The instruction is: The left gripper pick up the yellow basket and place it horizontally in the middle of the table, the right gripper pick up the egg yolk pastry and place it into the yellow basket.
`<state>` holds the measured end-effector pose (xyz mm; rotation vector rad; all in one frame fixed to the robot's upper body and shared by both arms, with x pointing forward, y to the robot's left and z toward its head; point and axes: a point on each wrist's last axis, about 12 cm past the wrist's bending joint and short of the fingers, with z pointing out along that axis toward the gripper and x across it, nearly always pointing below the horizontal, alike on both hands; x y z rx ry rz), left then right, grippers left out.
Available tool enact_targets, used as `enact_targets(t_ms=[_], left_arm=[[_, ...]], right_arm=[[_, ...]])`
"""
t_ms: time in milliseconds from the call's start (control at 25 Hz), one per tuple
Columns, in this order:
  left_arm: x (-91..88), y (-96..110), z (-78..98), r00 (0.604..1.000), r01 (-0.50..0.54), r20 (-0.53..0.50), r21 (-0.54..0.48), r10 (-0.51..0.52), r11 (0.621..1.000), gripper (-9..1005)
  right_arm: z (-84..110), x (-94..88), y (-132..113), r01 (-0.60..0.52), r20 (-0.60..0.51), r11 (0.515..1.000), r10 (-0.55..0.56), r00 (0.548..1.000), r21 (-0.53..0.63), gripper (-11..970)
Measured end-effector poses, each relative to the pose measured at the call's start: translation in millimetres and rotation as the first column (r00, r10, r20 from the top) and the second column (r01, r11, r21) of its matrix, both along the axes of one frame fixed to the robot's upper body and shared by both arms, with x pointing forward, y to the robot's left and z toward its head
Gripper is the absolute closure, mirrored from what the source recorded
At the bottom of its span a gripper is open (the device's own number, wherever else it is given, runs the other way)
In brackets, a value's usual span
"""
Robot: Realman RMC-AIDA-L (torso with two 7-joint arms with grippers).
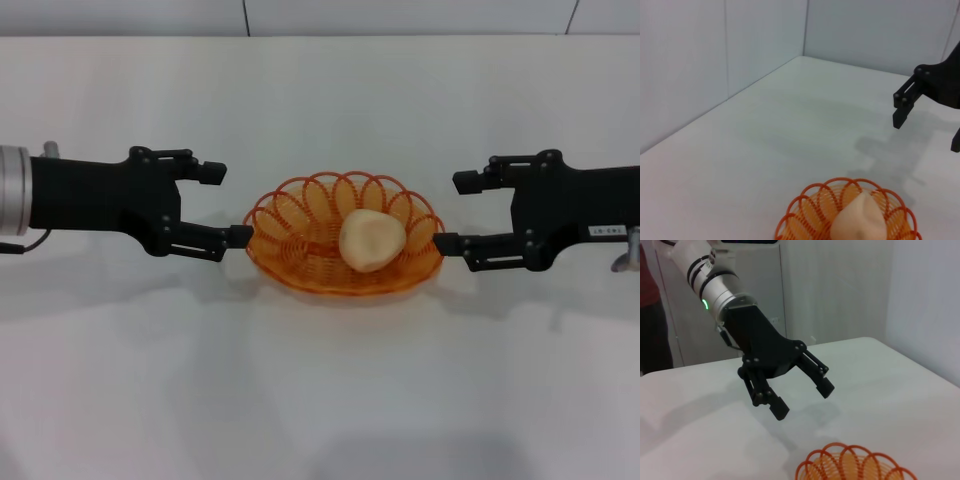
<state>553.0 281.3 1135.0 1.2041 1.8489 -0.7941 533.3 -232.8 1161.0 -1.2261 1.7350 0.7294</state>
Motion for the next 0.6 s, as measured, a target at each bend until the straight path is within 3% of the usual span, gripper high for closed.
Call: enact_targets(t_ms=[600], left_arm=[[-3.2,-13.6,4.2,0.992,0.126,0.034,-0.015,-0.125,0.992,109]], right_arm=[[-3.7,-3.3,-2.4,-0.04,-0.018,0.998,0.039,0.999,-0.046,233]])
